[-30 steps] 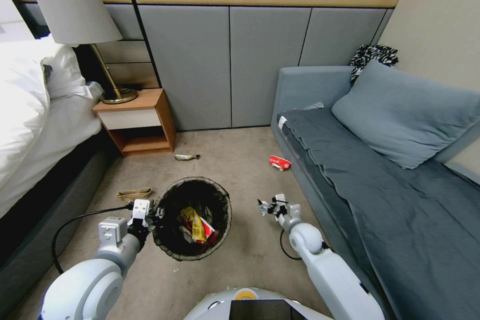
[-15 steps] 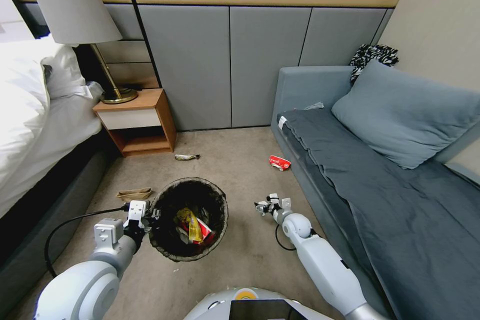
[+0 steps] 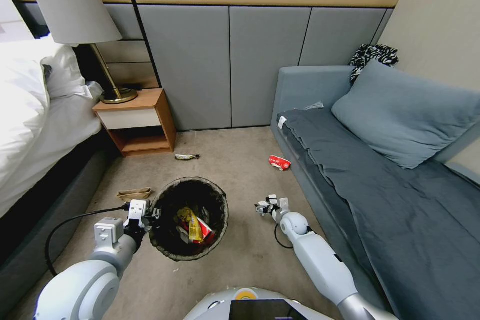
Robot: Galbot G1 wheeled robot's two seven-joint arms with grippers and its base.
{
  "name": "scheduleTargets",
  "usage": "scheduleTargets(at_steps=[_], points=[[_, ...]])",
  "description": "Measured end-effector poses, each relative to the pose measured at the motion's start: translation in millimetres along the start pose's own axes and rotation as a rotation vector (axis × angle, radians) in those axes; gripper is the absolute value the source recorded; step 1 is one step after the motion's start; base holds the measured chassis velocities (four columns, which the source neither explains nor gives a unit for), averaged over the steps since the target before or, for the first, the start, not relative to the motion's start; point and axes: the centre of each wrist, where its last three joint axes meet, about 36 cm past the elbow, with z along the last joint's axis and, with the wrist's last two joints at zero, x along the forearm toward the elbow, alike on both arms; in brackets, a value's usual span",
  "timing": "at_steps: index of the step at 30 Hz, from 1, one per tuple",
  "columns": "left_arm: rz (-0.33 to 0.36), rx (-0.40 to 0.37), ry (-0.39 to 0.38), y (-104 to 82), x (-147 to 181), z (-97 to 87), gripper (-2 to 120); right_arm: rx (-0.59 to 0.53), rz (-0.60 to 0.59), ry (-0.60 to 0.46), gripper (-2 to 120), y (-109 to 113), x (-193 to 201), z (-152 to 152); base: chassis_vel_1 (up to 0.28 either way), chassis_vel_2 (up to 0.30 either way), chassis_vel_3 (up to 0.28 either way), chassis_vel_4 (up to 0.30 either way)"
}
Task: Pick up the trash bin, then pick up the garbage from the floor and place it into the trash bin.
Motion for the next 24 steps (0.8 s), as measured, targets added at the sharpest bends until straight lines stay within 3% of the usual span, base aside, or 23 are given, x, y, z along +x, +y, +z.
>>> scheduleTargets(at_steps=[24], points=[[0.003,0.002,0.005,-1.0,0.2,1.4,1,0.029,0.103,0.056,100,-27.9,-31.8,27.4,0.0,0.0,0.0,0.0]])
